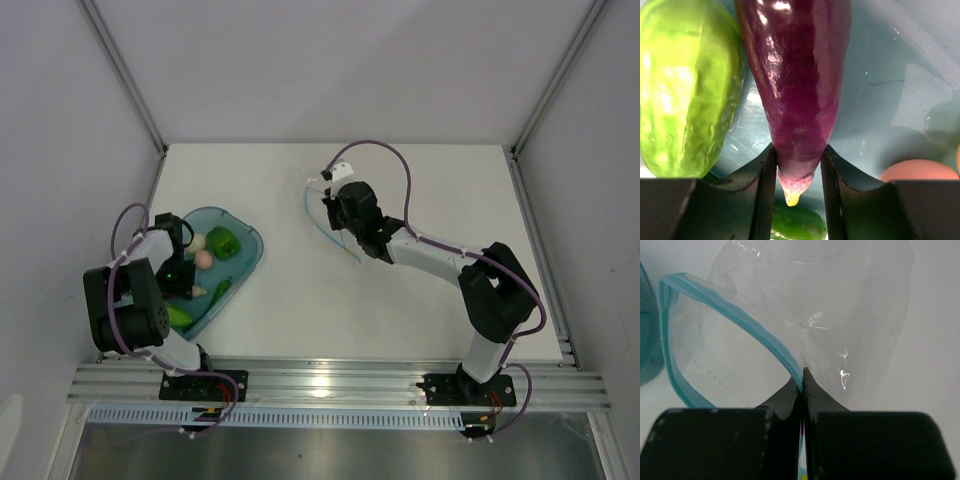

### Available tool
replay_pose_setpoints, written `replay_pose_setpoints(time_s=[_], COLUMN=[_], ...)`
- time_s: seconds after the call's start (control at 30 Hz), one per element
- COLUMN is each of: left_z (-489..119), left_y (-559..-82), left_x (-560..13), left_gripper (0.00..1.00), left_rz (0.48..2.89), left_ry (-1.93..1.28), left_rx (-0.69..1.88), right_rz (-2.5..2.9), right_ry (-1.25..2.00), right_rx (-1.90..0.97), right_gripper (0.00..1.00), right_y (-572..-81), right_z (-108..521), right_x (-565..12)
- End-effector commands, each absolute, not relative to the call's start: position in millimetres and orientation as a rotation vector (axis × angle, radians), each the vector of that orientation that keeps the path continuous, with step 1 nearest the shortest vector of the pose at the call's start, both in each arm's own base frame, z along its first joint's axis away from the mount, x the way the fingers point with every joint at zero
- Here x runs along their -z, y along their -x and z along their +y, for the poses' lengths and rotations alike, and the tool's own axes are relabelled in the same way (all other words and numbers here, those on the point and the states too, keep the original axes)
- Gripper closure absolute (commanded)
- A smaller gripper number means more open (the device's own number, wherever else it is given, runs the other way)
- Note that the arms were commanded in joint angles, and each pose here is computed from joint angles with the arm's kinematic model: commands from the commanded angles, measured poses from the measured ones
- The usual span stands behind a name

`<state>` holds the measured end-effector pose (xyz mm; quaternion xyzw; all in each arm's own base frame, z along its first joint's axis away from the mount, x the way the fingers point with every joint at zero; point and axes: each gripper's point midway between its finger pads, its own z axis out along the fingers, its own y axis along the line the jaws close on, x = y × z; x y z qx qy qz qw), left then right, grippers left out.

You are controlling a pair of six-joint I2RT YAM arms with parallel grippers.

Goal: Place the food in the zip-top bag and seal the zipper
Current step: Pick up the fake vegetable from the bin.

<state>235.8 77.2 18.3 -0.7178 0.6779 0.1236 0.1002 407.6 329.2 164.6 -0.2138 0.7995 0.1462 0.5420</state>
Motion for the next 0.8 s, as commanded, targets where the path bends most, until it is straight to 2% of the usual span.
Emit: replay_pose_setpoints(time_s=[0.0, 0.1, 0.17, 0.43, 0.63, 0.77], left_z=[77, 70, 67, 52, 23, -27], left_y=[-230, -232, -234, -243, -260, -270], left_x=[-23, -31, -42, -104, -159, -183], left_gripper=[0.77, 0.88, 0.99, 0.99, 0.99, 0.99], left_rz=[2.027, 2.041, 2.031, 2.050, 2.123, 2.241], left_ry=[2.081, 2.044, 2.009, 1.771, 1.372, 0.932], left_rx=[-0.344, -0.261, -0.206, -0.086, -0.029, 0.125], right_rz=[1.807, 1.806, 1.806, 1.809, 1.810, 1.816], right_ry=[0.454, 0.453, 0.455, 0.453, 0.454, 0.455], right_rx=[-0.398, -0.404, -0.402, -0.403, -0.410, -0.406], right_gripper=[1.00, 1.00, 1.00, 1.00, 1.00, 1.00], right_y=[-410, -410, -410, -410, -411, -412], right_z=[330, 332, 332, 332, 334, 336], right_x=[-203, -203, -203, -201, -201, -199])
